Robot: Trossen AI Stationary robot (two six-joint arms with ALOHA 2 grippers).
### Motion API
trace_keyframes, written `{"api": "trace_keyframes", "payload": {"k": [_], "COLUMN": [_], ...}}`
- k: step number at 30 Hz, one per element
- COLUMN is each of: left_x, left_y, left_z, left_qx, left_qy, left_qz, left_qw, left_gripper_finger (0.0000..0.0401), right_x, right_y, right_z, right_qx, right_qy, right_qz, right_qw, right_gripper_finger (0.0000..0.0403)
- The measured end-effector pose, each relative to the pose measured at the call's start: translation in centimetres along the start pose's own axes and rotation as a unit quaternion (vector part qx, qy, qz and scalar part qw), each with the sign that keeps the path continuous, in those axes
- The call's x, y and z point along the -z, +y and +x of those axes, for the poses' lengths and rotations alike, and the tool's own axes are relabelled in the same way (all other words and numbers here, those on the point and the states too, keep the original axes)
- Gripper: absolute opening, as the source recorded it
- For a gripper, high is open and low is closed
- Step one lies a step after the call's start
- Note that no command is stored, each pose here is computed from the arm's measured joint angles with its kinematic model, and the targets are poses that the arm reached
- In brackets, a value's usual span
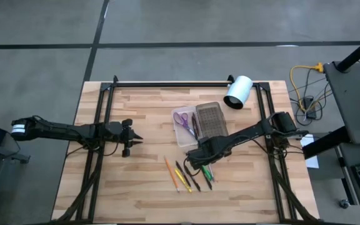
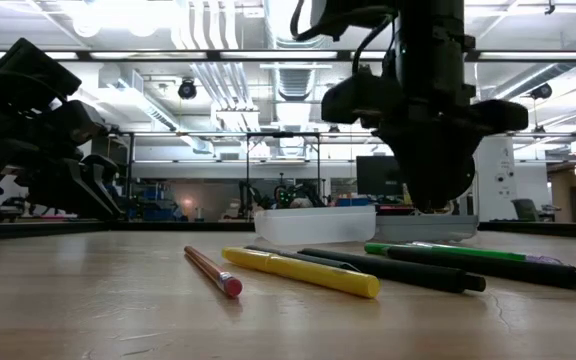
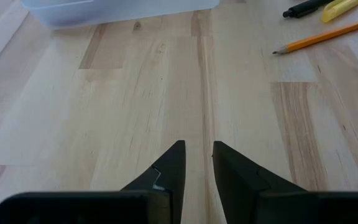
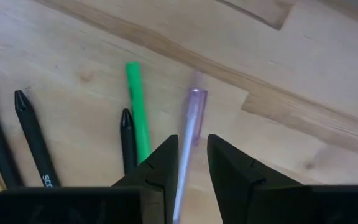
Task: Pick & place school supplies into a supply box
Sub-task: Put the purple pen into the supply box
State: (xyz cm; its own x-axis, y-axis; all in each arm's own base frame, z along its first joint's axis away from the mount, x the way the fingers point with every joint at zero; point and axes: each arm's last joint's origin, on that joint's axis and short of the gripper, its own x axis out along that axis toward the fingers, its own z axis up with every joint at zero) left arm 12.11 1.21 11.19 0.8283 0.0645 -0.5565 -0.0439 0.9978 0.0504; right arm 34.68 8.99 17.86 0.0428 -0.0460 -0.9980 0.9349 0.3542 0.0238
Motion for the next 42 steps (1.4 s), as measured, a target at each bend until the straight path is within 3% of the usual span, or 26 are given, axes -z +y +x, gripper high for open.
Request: {"api": "trace_keyframes", "payload": {"k": [6, 23, 42], "left_x": [0.0, 0.0, 0.0], "left_y": [0.0, 0.0, 0.0], "left_z": [0.0, 0.0, 0.0], "left_qx": [0.0, 0.0, 0.0], "left_qy": [0.0, 0.0, 0.0], "left_qz": [0.0, 0.0, 0.0], "left_qw": [1.0, 1.0, 1.0], "left_gripper_finger": [0.0066, 0.0066, 0.0066], "right_x": [0.1, 0.4, 0.5], "right_y": [-0.1, -1.4, -1.4], "right_z": [1.5, 3.7, 3.9], "right_qx": [-0.026, -0.01, -0.014], "right_qy": [-0.002, 0.0, -0.002], "right_qz": [-0.002, -0.012, -0.005], "right_qw": [1.0, 1.0, 1.0], "right_gripper_finger": [0.0086, 0.0068, 0.0081]}}
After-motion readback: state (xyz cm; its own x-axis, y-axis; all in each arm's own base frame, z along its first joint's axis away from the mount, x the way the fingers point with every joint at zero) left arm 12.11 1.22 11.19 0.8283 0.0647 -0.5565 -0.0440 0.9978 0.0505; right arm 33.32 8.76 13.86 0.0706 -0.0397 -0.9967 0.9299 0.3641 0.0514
